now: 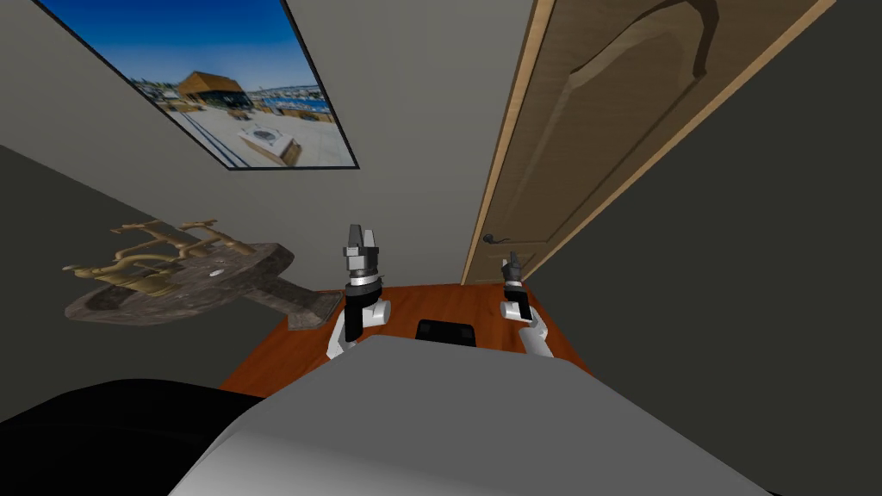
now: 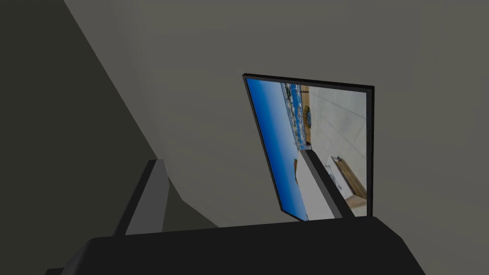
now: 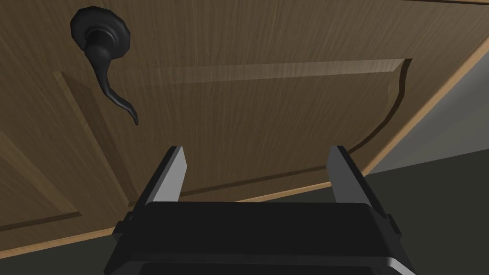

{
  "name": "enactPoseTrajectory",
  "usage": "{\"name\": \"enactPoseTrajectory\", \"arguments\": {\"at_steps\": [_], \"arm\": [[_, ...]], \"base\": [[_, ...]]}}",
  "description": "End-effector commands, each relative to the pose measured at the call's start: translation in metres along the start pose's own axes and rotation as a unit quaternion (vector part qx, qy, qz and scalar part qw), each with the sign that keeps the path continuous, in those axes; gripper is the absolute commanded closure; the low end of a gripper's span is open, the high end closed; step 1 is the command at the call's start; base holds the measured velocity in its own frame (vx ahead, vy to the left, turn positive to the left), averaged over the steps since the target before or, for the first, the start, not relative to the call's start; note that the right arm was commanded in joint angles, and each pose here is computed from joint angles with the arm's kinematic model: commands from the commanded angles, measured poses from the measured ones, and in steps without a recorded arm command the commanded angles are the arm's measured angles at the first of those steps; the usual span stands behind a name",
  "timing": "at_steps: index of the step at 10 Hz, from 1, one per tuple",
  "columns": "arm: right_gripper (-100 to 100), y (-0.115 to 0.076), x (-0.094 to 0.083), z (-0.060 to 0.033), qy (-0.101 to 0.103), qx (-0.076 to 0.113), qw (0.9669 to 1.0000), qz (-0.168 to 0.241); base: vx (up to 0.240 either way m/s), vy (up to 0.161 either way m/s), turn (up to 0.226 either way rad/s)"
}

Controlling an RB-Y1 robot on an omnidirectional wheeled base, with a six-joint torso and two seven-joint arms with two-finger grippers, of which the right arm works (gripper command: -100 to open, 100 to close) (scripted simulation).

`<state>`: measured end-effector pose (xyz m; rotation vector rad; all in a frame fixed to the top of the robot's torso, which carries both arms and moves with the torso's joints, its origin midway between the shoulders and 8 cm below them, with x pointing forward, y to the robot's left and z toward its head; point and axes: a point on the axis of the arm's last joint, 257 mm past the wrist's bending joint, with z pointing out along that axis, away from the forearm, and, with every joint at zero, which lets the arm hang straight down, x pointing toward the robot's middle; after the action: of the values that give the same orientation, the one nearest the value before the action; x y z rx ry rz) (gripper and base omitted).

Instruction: Pull the door open

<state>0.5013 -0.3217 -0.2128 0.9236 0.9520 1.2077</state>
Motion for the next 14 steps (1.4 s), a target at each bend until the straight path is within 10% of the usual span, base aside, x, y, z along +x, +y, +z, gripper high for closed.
{"name": "enactPoseTrajectory", "arguments": {"at_steps": [1,14], "arm": [[-100,-0.012,-0.002,-0.0026,0.0,0.013,0.9999,0.0],[-100,-0.092,-0.016,-0.0052,-0.001,0.097,0.9952,-0.002]], "base": [[0.034,-0.091,0.099],[0.018,-0.076,0.102]]}}
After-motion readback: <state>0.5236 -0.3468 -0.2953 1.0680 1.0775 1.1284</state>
